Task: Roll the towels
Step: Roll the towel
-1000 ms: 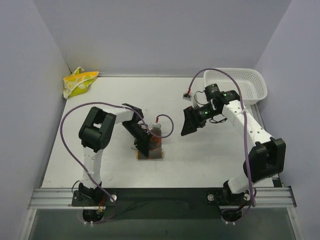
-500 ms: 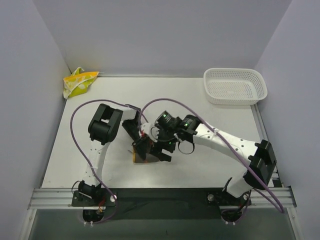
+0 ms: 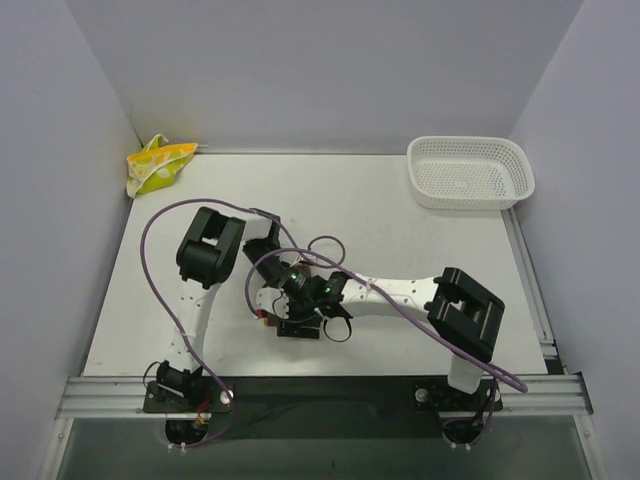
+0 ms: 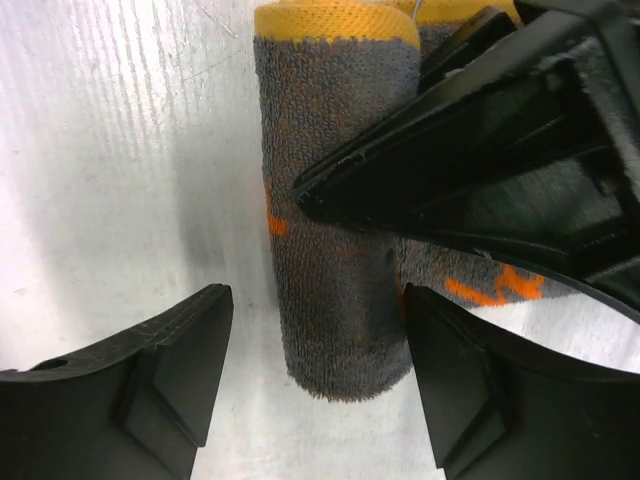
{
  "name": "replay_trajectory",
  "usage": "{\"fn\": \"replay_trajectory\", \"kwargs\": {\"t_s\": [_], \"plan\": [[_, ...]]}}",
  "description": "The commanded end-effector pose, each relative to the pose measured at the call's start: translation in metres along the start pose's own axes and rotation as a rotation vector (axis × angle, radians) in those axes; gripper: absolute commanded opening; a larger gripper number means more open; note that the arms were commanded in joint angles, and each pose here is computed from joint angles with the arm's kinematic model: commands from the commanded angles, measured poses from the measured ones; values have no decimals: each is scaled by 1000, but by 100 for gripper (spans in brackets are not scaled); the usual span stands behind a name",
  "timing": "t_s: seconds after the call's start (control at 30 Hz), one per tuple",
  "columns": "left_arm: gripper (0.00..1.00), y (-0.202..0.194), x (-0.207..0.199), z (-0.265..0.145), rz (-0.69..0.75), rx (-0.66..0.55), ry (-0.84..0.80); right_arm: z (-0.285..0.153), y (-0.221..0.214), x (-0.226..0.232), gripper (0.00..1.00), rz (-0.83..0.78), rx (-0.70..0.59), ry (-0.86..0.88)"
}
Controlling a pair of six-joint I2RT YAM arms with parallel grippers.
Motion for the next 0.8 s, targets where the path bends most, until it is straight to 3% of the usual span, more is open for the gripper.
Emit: {"fn": "replay_trajectory", "kwargs": {"t_s": [0.0,0.07,0.1,0.17,0.2,0.3,0.37,0.5,0.77], "plan": [[36,1,38,-5,147,34,133,15,0,-1,64,-44,-53,0],[36,0,38,-7,148,6,137,21,-6,3,55,-46,-52,38],[37,0,37,-8,148,-8,142,23,-9,6,39,-34,-51,58],[41,-4,35,-13,156,-51,161,28,-15,8,28,8,-60,126],[43,-4,34,-16,153,-69,171,28,-17,10,15,43,-49,158],[48,-9,27,-30,177,-148,196,22,-21,7,0,127,-53,260],[49,-11,14,-50,205,-236,219,16,-19,1,0,183,-79,329],[61,-23,-13,-97,254,-461,252,10,-23,-1,0,327,-30,486],[62,-91,-61,-163,363,-814,439,15,-18,-15,0,548,12,695]]}}
Point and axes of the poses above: each gripper's point midway between its finger pads, its own z axis out along the fingers, its own x axis along the line the jaws close on, y = z × x, the point moved 10 cm from there along -z, back along the fingers
